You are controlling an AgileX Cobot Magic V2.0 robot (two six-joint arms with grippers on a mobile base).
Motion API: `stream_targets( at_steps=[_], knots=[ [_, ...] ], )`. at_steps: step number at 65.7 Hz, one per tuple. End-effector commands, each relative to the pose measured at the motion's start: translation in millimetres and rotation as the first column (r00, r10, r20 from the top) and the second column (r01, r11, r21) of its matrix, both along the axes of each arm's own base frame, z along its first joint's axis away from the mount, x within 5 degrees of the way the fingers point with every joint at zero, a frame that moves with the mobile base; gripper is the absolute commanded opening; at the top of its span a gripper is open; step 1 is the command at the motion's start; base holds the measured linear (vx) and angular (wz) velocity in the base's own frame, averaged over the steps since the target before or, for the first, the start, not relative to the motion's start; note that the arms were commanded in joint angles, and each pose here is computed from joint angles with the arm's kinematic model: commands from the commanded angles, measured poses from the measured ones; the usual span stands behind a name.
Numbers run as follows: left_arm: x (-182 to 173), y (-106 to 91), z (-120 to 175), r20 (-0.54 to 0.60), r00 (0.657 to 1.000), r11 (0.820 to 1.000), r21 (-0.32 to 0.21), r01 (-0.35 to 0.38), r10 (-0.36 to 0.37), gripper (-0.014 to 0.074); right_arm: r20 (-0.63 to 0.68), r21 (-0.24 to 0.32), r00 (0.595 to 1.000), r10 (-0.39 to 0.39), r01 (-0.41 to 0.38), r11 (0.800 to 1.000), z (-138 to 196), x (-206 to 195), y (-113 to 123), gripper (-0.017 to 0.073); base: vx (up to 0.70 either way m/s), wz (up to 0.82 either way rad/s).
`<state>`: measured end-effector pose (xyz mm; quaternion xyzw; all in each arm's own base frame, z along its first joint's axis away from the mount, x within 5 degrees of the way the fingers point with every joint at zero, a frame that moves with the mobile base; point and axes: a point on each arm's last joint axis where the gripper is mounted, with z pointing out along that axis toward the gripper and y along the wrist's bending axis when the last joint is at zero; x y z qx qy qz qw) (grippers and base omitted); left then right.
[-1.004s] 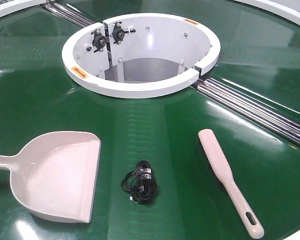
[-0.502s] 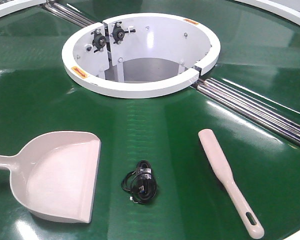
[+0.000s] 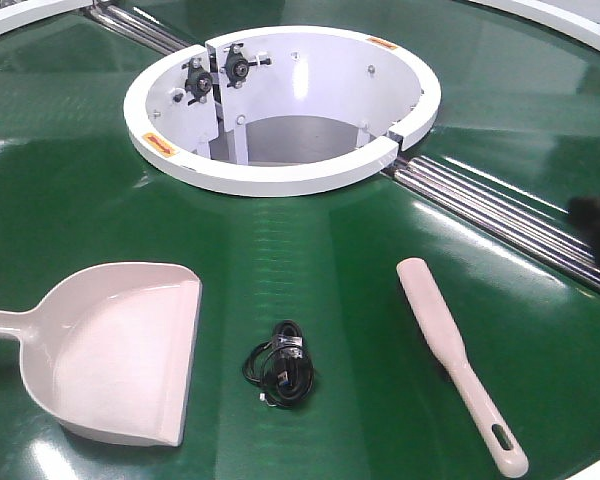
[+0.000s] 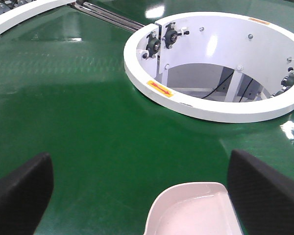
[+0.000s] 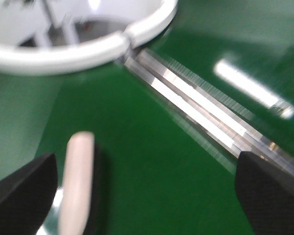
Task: Clean and inspect green conveyor with broom and dustpan
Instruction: 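Lower the right gripper onto the pink brush handle and grasp it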
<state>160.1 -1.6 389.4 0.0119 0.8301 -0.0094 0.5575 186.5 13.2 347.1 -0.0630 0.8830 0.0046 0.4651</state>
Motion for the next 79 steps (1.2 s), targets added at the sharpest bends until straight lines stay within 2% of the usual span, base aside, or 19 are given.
stream_targets(
  at_steps=[1,7,18,34,53,70,79],
  knots=[
    [0.3,-1.4,16.9,0.103,0.995,1.0,-0.011,0.006,-0.004,0.0638,-0.069,0.017,0.995,0.077,-0.076,0.997,8.5,12.1,16.4,0.0672,0.0,0.0],
    [0.3,-1.4,16.8,0.102,0.995,1.0,-0.011,0.006,-0.004,0.0624,-0.17,0.031,0.977,0.127,-0.123,0.992,0.9,27.5,32.6,0.0669,0.0,0.0],
    [0.3,-1.4,16.7,0.101,0.995,1.0,-0.011,0.006,-0.005,0.0612,-0.311,0.031,0.935,0.169,-0.168,0.985,-20.5,62.0,55.4,0.0664,0.0,0.0],
    [0.2,-1.4,16.6,0.099,0.995,1.0,-0.011,0.006,-0.005,0.0608,-0.519,0.02,0.842,0.15,-0.163,0.986,-61.1,121.3,74.8,0.0655,0.0,0.0],
    [-0.9,-1.6,14.2,0.071,0.997,1.0,-0.011,0.008,-0.007,0.0594,-0.615,-0.002,0.774,0.153,-0.196,0.981,-84.2,166.9,87.3,0.0638,0.0,0.0],
    [-1.6,-1.8,12.2,0.048,0.999,1.0,-0.011,0.01,-0.009,0.0594,-0.694,-0.018,0.706,0.145,-0.218,0.976,-110.8,178.9,90.2,0.0622,0.0,0.0],
    [-1.7,-1.8,11.8,0.043,0.999,1.0,-0.011,0.01,-0.01,0.0594,-0.716,-0.023,0.684,0.137,-0.22,0.975,-121.8,181.7,90.7,0.0589,0.0,0.0]
  ],
)
